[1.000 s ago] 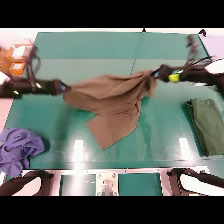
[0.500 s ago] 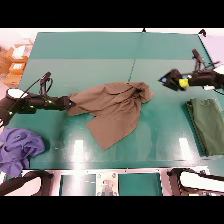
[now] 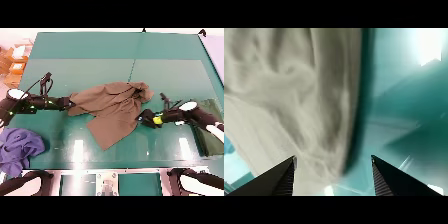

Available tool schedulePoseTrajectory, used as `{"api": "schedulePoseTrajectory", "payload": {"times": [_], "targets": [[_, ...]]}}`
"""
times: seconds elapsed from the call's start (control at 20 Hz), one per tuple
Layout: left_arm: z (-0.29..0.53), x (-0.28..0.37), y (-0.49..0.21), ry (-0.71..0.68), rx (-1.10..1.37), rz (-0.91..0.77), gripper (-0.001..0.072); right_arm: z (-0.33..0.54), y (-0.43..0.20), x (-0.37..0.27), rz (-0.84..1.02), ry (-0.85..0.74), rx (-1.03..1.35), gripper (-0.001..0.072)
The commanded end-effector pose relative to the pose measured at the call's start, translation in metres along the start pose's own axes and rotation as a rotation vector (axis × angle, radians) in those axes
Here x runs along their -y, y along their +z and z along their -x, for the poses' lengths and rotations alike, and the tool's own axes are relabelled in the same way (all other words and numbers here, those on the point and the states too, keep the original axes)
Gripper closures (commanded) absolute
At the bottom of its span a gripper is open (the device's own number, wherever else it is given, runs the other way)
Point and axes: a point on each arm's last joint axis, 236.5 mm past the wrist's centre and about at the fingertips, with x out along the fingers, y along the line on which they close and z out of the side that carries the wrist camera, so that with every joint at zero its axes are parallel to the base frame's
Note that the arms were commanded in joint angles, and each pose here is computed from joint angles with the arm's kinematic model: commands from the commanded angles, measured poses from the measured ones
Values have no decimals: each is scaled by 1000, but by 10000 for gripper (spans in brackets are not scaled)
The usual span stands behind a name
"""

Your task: Fold the shirts.

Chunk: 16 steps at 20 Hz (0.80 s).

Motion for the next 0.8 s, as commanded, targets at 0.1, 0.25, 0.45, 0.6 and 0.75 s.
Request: {"api": "schedulePoseTrajectory", "payload": {"times": [0.1,0.25,0.45,0.6,0.75], "targets": [[0,-1,-1,3,-3,-5,683,-45,0,-27,56,9,-13,590],[5,6,6,-7,2,-28,683,-16,11,-72,160,90,-16,691],[68,92,68,-124,24,-202,684,152,67,-192,413,275,267,690],[160,184,129,-142,189,-402,684,330,53,-282,687,316,667,691],[261,273,152,-126,415,-589,684,449,-14,-335,911,264,989,691]]}}
